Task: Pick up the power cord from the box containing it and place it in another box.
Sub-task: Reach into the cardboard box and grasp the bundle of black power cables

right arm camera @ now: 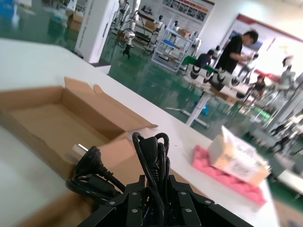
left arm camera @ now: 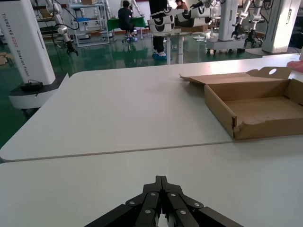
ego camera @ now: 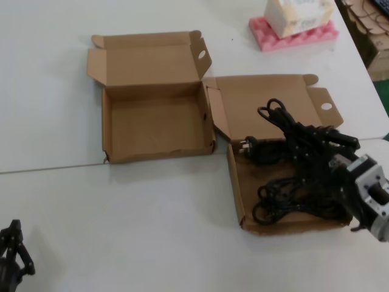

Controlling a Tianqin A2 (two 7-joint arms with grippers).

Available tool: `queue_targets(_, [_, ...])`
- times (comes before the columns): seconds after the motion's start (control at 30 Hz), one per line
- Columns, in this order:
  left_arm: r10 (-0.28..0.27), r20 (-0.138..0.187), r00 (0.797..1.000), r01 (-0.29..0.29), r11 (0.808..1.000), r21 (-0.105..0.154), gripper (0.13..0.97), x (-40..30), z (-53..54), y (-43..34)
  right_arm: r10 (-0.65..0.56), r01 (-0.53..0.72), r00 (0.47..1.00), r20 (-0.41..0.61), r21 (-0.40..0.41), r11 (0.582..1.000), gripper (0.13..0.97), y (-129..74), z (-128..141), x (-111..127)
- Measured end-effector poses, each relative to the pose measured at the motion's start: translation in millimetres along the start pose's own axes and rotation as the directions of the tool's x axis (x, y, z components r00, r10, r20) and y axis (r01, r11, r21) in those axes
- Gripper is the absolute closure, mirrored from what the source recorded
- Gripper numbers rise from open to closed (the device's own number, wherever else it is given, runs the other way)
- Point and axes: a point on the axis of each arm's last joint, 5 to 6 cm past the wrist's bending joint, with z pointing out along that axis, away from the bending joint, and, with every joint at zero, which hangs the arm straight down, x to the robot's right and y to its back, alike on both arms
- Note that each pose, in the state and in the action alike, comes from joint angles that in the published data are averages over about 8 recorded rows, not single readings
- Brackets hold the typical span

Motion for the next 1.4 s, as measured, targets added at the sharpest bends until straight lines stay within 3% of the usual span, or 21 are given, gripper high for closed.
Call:
queue_targets(0.2, [0.0,0.0,1.0,0.0,1.0,0.0,0.934,0.0,0.0,0.0,0.252,-0.252,0.966,0.057,-0.009,0.968,0.854,-23.0,9.2,6.5])
queue_targets(0.37, [0.0,0.0,1.0,0.0,1.0,0.0,0.934,0.0,0.0,0.0,0.519,-0.523,0.844,0.136,-0.006,0.852,0.855,-36.2,15.3,17.8])
queue_targets(0.5, [0.0,0.0,1.0,0.0,1.0,0.0,0.934,0.0,0.0,0.0,0.623,-0.633,0.76,0.187,-0.006,0.774,0.857,-34.9,16.3,26.3])
queue_targets(0.63, [0.0,0.0,1.0,0.0,1.0,0.0,0.934,0.0,0.0,0.0,0.658,-0.665,0.728,0.192,-0.03,0.746,0.857,-21.0,13.4,28.7])
queue_targets(0.8, [0.0,0.0,1.0,0.0,1.0,0.0,0.934,0.0,0.0,0.0,0.664,-0.662,0.728,0.17,-0.079,0.745,0.859,2.3,5.9,23.2])
queue_targets(1.07, [0.0,0.0,1.0,0.0,1.0,0.0,0.934,0.0,0.0,0.0,0.591,-0.572,0.8,0.105,-0.165,0.803,0.854,30.0,-2.2,9.1])
queue_targets(1.4, [0.0,0.0,1.0,0.0,1.0,0.0,0.934,0.0,0.0,0.0,0.53,-0.516,0.847,0.042,-0.181,0.838,0.806,37.9,-0.5,8.7])
